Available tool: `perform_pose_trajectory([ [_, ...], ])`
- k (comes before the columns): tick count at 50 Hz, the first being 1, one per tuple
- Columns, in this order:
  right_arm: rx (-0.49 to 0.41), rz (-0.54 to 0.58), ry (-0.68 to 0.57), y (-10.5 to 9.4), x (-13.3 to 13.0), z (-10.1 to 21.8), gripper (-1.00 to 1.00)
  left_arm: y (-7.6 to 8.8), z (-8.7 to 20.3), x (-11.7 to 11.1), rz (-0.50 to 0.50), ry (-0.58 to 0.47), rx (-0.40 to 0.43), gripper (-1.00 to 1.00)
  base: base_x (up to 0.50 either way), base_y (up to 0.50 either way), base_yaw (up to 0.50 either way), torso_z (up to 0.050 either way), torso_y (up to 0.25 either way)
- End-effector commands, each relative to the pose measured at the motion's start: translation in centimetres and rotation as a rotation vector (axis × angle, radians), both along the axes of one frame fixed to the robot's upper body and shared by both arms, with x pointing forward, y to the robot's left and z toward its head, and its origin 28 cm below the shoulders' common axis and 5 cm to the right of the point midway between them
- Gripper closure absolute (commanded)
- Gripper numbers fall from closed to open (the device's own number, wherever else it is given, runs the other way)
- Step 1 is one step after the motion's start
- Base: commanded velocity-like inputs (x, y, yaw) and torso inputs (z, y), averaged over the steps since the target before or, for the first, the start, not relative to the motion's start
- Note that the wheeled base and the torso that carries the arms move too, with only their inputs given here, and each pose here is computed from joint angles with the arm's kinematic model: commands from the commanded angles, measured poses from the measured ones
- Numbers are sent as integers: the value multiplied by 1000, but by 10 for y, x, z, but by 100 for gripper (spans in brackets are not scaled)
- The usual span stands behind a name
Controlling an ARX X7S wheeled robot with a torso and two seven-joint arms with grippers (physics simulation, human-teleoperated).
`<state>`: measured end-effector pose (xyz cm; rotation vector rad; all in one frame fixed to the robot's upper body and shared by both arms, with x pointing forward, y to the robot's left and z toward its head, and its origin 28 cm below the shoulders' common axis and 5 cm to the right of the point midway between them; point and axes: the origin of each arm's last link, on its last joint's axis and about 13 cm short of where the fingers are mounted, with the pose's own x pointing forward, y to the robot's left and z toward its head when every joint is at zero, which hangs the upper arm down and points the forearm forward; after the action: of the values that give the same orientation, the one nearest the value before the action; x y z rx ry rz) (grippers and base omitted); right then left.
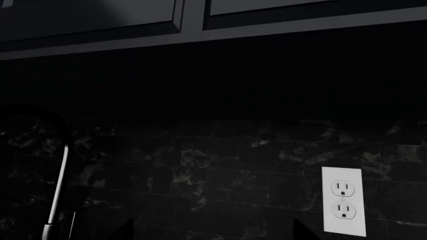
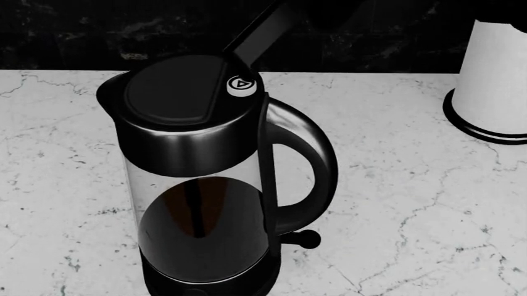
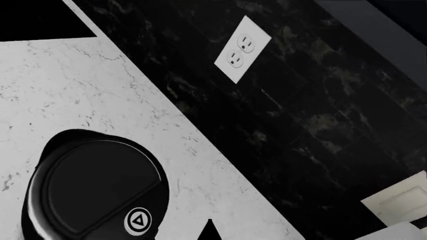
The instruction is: Press the button to open the lid of the electric kettle.
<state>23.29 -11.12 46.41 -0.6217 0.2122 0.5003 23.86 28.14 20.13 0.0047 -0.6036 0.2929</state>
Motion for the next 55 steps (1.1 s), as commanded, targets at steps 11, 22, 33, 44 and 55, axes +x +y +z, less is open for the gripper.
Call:
perform_pose_trajectory([
  [11, -99, 40, 130, 15, 33, -23, 100, 0, -1, 0, -3, 0, 0, -100, 0, 0, 0, 0, 0],
  [22, -144, 75, 154, 27, 44, -22, 100, 2, 0, -2, -2, -5, -6, -100, 0, 0, 0, 0, 0],
  [33, -192, 108, 200, 35, 48, -36, 100, 2, 0, -2, 0, -5, -7, -100, 0, 0, 0, 0, 0],
  [44, -216, 139, 218, 38, 49, -38, 100, 1, -1, -1, -4, -2, -6, -100, 0, 0, 0, 0, 0],
  [55, -237, 142, 244, 41, 58, -44, 100, 1, -2, 1, -6, 2, -7, -100, 0, 0, 0, 0, 0],
])
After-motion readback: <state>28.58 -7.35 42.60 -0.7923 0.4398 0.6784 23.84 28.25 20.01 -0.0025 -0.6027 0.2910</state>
